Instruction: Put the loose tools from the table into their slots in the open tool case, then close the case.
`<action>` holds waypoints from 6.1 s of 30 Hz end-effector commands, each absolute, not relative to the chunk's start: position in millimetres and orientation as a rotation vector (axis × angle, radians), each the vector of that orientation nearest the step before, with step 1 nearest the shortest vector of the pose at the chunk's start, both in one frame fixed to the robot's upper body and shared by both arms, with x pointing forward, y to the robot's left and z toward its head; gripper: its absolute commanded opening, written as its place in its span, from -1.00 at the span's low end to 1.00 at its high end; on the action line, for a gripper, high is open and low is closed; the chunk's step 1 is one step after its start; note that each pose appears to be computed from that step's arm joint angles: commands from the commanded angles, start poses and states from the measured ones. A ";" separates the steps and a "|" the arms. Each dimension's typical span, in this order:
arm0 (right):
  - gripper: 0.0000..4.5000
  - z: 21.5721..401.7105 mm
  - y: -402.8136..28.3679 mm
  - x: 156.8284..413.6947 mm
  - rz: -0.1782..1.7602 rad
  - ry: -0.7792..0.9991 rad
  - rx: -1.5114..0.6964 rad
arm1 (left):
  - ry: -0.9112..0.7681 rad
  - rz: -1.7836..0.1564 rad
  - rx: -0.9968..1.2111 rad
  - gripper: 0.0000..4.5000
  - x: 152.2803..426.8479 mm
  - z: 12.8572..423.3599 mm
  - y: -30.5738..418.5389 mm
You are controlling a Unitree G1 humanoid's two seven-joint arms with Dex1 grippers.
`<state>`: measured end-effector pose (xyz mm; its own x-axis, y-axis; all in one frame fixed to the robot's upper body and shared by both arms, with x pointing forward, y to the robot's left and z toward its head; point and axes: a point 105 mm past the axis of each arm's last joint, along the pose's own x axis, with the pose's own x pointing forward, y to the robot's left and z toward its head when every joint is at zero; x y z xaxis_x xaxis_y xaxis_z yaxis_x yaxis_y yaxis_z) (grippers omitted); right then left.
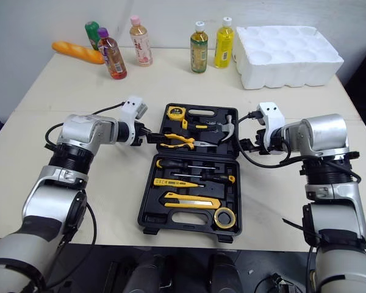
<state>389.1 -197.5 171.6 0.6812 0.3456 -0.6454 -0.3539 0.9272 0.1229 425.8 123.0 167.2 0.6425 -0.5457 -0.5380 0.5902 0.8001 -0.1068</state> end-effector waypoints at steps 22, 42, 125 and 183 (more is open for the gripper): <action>-1.00 167.5 -177.6 397.3 0.358 0.719 0.203 | 0.606 -0.729 -0.001 -0.81 422.4 170.3 105.4; -1.00 232.6 -157.6 402.2 0.399 -0.214 -0.336 | -0.078 -0.554 0.124 -0.99 448.6 239.1 119.4; -1.00 70.4 -154.3 220.0 1.138 0.277 -0.387 | 0.027 -0.851 0.404 -0.97 438.6 158.1 106.9; -1.00 98.6 -184.9 319.3 0.696 0.098 -0.610 | 0.107 -0.841 0.287 -0.97 372.5 129.3 142.7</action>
<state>323.6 -210.5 97.5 0.8279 0.4754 -0.2975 -0.5594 0.6618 -0.4992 373.0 139.8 121.6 0.6485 -0.7286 -0.2205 0.7612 0.6224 0.1820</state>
